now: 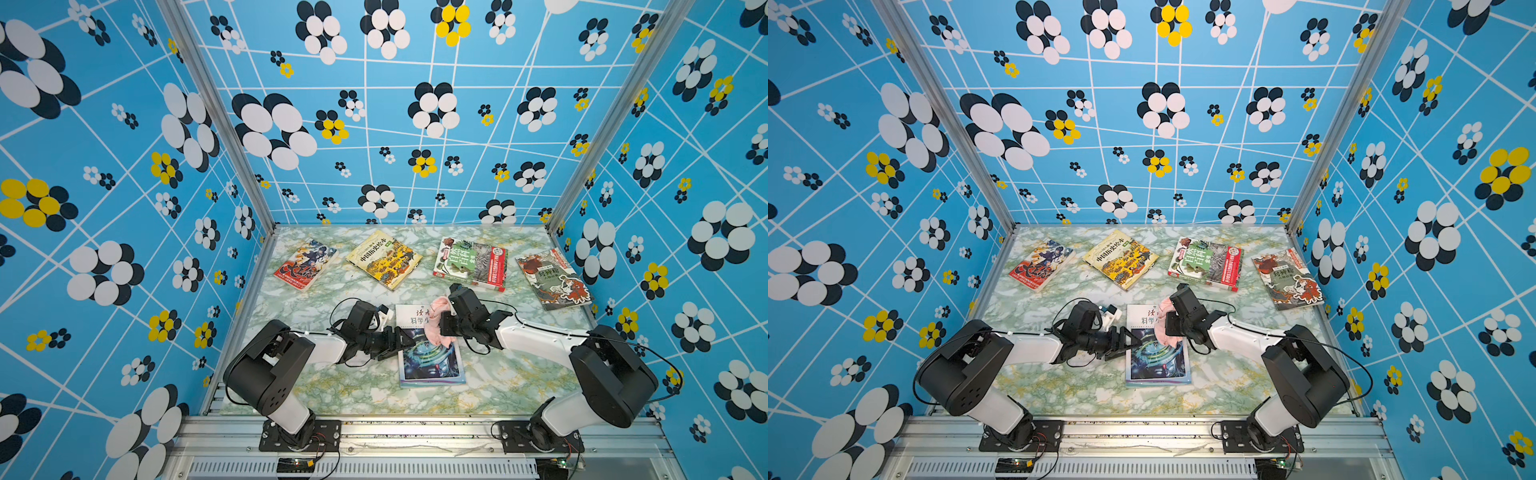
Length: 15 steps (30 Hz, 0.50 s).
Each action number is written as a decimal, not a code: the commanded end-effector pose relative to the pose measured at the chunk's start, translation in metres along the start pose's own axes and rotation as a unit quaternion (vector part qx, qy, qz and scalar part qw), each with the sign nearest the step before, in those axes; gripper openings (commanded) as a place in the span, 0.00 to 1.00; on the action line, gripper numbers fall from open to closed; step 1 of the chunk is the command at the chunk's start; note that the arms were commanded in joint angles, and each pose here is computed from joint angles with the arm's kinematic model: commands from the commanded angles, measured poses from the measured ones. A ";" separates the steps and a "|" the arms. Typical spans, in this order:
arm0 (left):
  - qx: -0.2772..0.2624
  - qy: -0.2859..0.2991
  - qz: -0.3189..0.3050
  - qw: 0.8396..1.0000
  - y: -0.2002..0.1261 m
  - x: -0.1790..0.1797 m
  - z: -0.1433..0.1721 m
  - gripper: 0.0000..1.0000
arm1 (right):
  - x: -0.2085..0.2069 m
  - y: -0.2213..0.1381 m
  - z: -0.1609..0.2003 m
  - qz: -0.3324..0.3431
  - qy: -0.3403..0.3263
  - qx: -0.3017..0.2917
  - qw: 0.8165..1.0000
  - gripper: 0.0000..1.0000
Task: Wipe the cover of the book
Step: Wipe the dirt from the cover of the book.
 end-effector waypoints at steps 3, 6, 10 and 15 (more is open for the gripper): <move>-0.014 -0.019 0.004 1.000 0.004 0.004 0.001 0.54 | -0.012 0.013 0.026 0.012 0.044 0.040 0.998 0.00; -0.020 -0.005 0.023 1.000 0.008 -0.003 0.000 0.29 | -0.010 0.013 0.027 0.012 0.052 0.045 0.998 0.00; -0.019 0.011 0.033 0.999 0.015 -0.006 0.000 0.16 | -0.007 0.011 0.023 0.020 0.045 0.038 0.998 0.00; -0.001 0.009 0.031 0.999 0.024 0.002 0.000 0.09 | 0.012 0.016 0.012 0.016 0.012 0.035 0.999 0.00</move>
Point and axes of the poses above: each gripper's point midway between its finger pads, its own y axis out along the fingers, its own x axis along the line the jaws close on, z = x × y, the point moved 6 cm from there along -y, back along the fingers, and after that the axes turned 6 degrees about -y, right-handed, at the moved point
